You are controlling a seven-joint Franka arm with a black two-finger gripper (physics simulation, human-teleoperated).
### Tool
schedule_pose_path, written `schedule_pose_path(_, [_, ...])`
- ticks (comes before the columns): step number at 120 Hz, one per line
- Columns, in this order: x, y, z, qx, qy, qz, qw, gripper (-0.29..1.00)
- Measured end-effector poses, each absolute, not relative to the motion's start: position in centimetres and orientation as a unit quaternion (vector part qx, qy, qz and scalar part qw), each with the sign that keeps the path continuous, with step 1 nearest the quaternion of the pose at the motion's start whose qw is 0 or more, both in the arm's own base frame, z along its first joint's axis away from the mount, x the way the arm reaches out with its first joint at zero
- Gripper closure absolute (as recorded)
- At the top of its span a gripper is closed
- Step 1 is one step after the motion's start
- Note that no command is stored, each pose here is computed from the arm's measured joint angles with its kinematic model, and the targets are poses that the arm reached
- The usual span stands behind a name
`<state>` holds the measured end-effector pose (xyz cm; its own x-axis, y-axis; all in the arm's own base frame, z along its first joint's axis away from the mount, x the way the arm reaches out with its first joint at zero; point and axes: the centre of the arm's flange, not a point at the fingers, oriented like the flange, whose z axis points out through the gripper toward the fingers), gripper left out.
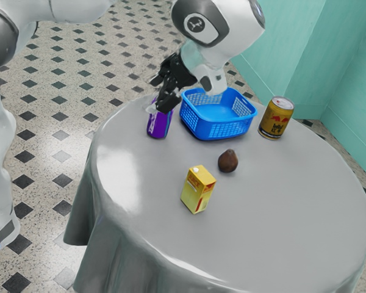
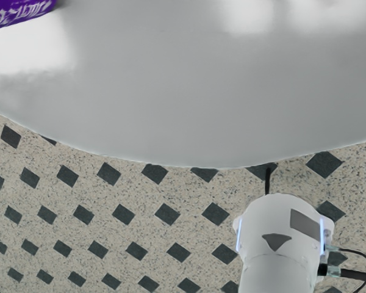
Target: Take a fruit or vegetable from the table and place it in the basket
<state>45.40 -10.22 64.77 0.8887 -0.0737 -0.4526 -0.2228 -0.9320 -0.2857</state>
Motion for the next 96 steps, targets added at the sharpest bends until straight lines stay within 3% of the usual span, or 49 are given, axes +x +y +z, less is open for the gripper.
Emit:
schedule_pose_path(25, [54.3,-9.0,61.8,-0.981,0.068,0.097,0.152,0.00])
schedule_pose_path(44, [59.9,0.3,57.3,-0.997,0.013,0.035,0.065,0.00])
schedule_pose_path(61, [62.6,-5.8,56.2,-0.995,0.082,-0.057,0.022,0.00])
schedule_pose_path(96, [64.6,-3.2,50.9,-0.994,0.065,-0.086,-0.035,0.00])
